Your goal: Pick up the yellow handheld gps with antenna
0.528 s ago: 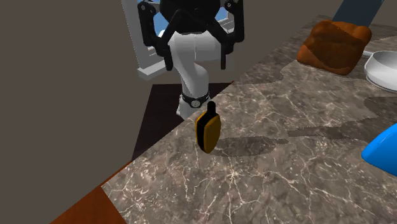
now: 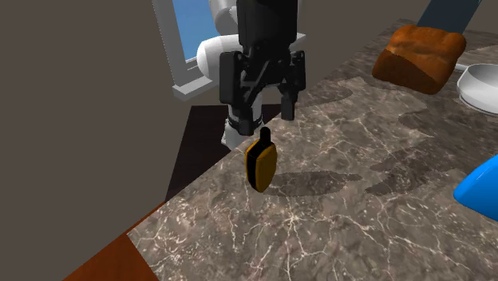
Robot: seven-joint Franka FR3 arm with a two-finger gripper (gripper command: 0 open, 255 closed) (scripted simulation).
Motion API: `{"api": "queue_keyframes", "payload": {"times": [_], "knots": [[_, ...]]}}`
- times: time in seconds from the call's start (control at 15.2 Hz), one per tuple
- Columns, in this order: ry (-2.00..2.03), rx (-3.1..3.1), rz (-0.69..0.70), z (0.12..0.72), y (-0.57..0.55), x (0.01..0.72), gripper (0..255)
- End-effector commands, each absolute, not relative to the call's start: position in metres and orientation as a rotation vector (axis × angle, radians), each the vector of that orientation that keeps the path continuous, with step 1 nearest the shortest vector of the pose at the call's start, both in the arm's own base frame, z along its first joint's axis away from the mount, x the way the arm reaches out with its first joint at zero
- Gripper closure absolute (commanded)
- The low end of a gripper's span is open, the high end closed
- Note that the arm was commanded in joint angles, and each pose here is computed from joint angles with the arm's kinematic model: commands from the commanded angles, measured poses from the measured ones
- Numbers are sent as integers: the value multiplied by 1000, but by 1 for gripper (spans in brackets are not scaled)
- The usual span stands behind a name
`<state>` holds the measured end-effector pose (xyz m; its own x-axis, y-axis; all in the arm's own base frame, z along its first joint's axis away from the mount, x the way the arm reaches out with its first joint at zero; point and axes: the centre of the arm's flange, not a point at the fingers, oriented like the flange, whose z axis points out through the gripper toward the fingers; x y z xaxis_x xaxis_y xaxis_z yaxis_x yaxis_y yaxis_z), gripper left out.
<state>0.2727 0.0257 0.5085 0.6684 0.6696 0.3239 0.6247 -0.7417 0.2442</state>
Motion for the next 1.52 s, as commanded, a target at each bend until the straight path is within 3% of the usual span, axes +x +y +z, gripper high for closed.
{"api": "queue_keyframes", "payload": {"times": [0.0,0.46,0.53,1.45], "knots": [[1182,2690,649,495,30,269,0],[1182,2690,649,466,30,269,0],[1182,2690,649,466,30,269,255],[1182,2690,649,492,30,269,255]]}}
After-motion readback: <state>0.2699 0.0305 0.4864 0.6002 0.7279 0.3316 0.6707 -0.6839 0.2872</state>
